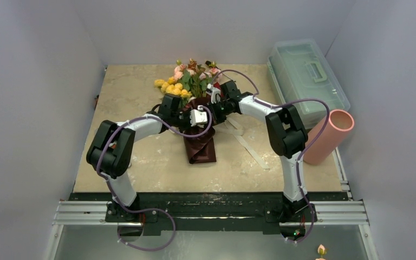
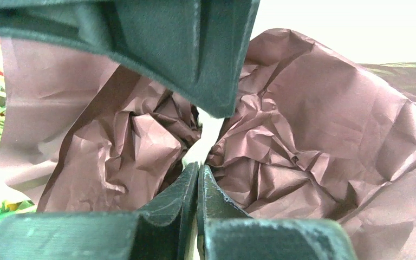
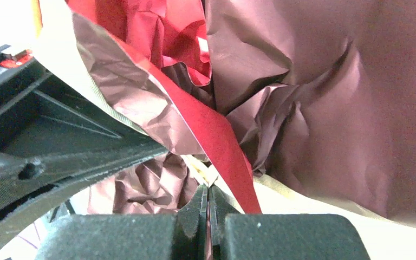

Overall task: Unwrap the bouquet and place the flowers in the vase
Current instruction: Untie the ribbon from the wrapping paper.

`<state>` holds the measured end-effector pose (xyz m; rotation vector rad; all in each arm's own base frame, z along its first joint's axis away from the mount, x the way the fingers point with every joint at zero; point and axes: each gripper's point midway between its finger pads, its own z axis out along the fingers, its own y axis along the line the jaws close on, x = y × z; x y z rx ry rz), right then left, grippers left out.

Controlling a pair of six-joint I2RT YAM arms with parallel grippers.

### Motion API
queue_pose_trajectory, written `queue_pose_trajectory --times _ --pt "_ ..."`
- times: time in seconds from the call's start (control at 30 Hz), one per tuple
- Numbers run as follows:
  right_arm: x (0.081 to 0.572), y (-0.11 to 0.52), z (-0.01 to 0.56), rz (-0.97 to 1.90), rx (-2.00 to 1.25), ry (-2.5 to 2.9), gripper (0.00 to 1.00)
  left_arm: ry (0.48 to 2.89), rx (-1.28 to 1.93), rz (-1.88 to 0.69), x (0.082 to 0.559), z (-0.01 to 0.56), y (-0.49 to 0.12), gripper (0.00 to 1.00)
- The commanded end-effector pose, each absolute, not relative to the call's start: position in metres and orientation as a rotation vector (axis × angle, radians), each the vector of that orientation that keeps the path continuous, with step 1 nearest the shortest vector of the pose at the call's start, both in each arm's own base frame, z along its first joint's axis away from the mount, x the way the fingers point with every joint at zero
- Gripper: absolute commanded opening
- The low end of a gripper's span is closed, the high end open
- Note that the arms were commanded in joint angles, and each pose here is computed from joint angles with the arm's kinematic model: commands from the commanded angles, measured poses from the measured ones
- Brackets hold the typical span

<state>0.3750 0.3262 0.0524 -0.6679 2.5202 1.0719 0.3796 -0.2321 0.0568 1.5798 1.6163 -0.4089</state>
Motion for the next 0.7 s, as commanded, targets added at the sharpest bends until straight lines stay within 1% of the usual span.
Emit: queue_pose_trajectory --times 0.0,0.2,0.33,0.37,0.47,0.67 --pt "0.381 0.306 0.066 0.978 -0.684 2.495 0.00 1.676 1.515 -0.334 0.393 0.069 -0.210 0.00" --pt "0.381 0.303 0.067 0.971 -0.703 2.483 0.00 1.674 1.512 -0.328 0.394 0.068 -0.210 0.03" --pt "0.380 0.306 0.075 1.002 -0.727 2.448 0.00 1.662 1.525 -0.327 0.395 0.067 -0.211 0.02" --pt "0.380 0.306 0.077 1.006 -0.729 2.443 0.00 1.658 1.528 -0.330 0.395 0.067 -0.212 0.00" --pt "0.381 0.303 0.075 0.994 -0.720 2.449 0.00 1.653 1.522 -0.340 0.396 0.071 -0.213 0.00" --pt "0.382 0.282 0.059 0.922 -0.689 2.498 0.00 1.712 1.381 -0.373 0.408 0.081 -0.200 0.00"
